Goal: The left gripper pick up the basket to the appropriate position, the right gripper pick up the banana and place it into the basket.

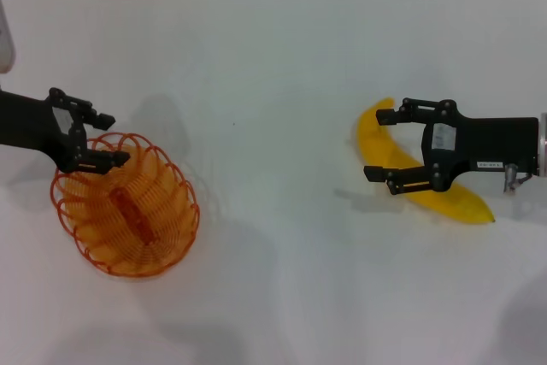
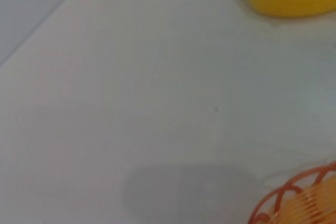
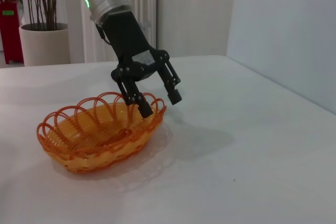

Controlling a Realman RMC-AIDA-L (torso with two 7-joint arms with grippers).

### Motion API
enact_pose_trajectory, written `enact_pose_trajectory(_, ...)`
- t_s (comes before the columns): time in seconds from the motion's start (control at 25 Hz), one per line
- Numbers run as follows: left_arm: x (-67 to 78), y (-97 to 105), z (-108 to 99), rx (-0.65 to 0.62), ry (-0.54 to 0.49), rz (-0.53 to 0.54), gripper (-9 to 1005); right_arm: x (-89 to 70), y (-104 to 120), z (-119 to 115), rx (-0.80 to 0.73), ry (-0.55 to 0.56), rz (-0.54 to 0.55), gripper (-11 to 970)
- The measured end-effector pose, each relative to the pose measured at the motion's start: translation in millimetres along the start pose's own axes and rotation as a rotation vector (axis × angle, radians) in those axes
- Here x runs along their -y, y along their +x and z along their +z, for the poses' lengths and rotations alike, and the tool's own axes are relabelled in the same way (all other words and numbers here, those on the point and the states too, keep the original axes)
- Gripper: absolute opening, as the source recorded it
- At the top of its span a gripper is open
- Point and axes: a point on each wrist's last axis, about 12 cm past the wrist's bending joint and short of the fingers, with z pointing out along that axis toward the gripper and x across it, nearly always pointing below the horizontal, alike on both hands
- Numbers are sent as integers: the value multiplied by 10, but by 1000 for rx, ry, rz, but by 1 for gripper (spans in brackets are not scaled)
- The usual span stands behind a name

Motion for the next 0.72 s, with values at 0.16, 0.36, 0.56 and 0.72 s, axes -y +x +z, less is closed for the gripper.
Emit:
enact_pose_trajectory(0.16,-13,-7,13,-16,-3,-7,644,1,0,-1,2,2,8,892)
enact_pose_trajectory(0.36,-22,-27,19,-13,-7,-9,570,1,0,-1,1,1,14,892)
enact_pose_trajectory(0.56,-21,-24,19,-16,-5,-10,376,5,-2,-5,1,4,13,893)
enact_pose_trajectory(0.72,-22,-23,17,-16,-6,-11,201,8,-2,-8,2,5,13,893)
